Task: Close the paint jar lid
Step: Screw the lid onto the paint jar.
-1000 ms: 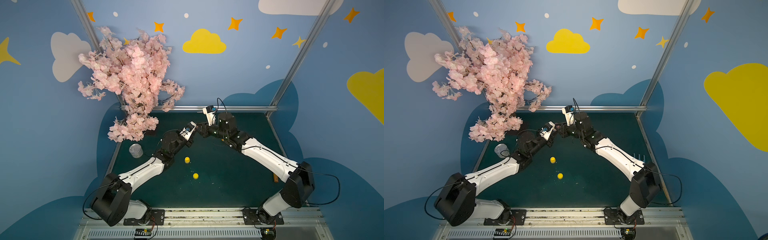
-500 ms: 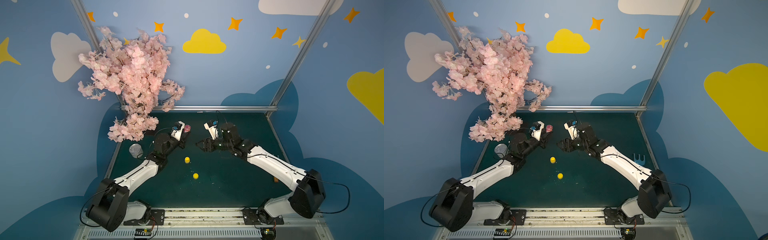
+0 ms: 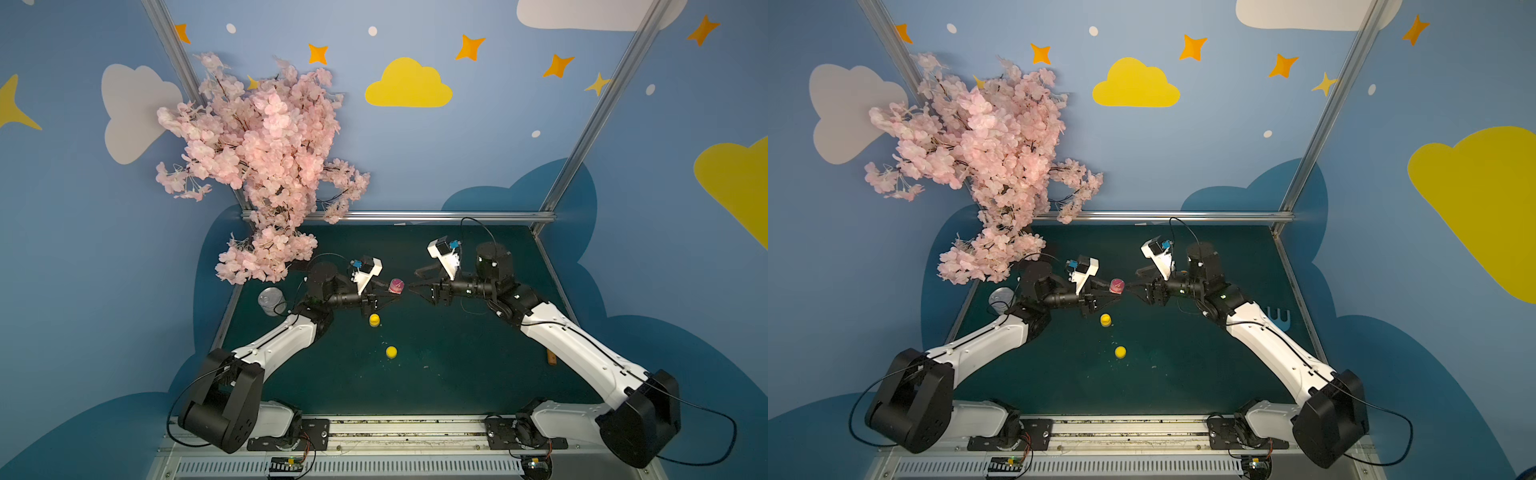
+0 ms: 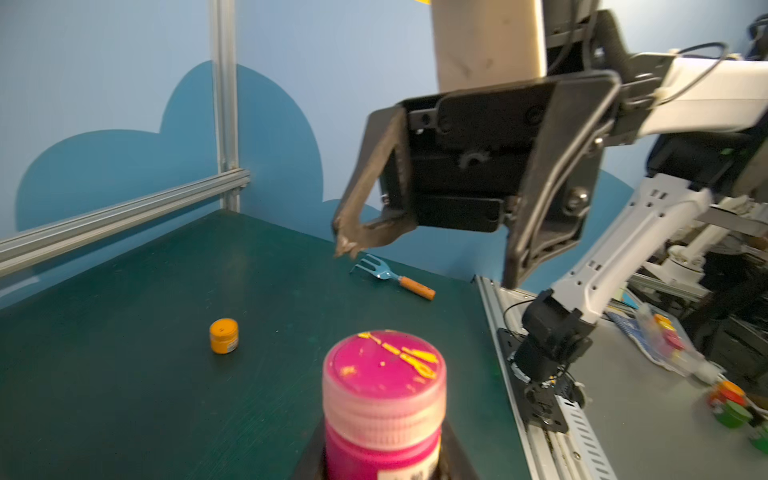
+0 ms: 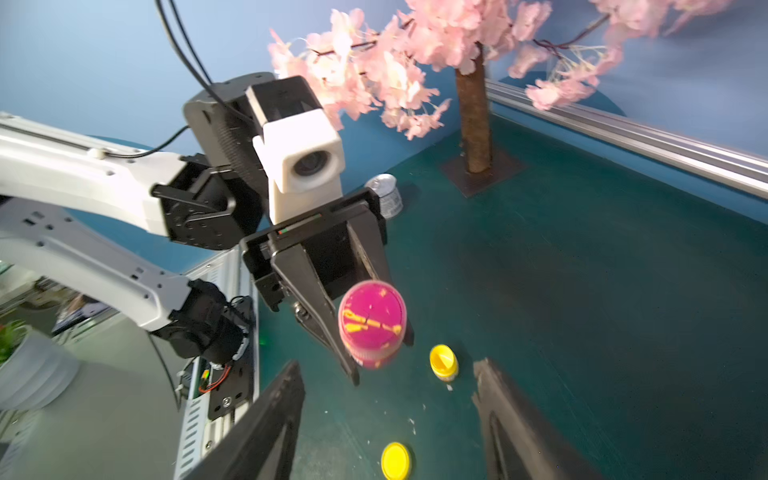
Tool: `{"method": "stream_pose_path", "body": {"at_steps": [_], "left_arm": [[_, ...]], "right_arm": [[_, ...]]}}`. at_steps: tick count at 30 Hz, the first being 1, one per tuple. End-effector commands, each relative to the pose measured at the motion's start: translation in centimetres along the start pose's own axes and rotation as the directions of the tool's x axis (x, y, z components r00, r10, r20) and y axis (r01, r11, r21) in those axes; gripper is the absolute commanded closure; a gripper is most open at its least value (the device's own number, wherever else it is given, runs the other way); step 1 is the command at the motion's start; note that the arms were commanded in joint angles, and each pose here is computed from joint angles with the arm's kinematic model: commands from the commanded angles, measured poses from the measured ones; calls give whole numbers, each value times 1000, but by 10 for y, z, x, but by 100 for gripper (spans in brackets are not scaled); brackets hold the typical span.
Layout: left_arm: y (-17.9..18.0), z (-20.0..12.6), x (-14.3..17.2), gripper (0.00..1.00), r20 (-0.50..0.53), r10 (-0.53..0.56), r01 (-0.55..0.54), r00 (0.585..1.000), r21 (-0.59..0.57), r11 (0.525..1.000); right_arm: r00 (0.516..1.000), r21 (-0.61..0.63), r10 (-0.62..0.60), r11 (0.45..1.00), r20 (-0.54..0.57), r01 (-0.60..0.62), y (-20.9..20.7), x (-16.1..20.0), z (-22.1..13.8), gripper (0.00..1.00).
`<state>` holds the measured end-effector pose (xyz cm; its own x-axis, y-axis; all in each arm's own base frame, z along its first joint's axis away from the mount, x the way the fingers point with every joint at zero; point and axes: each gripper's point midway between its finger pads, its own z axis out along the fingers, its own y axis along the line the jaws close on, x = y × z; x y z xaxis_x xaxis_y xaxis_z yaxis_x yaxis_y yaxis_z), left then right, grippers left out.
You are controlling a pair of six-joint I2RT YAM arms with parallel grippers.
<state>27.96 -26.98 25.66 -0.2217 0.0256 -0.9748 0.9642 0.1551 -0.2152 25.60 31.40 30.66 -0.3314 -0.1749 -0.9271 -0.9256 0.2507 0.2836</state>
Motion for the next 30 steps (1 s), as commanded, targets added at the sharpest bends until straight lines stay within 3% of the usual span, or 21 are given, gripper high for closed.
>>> {"method": "stream_pose_path", "body": {"at_steps": [1,7,10,30], "left_arm": [[-19,1,-5,71,-12,26,-25,1000,113,993],[-21,1,-8,71,-6,40,-39,999,121,992],[-21,1,-9,71,-4,43,-43,999,118,992],[-24,-1,-22,71,13,72,-73,997,113,991]], "right_arm": [[996,-223,-80,971,37,86,27,-16,2,35],[999,-423,-50,905,15,51,42,-21,10,38],[999,-463,-32,886,-3,27,42,-20,14,43],[998,-365,-33,931,-48,13,22,2,34,46]]}}
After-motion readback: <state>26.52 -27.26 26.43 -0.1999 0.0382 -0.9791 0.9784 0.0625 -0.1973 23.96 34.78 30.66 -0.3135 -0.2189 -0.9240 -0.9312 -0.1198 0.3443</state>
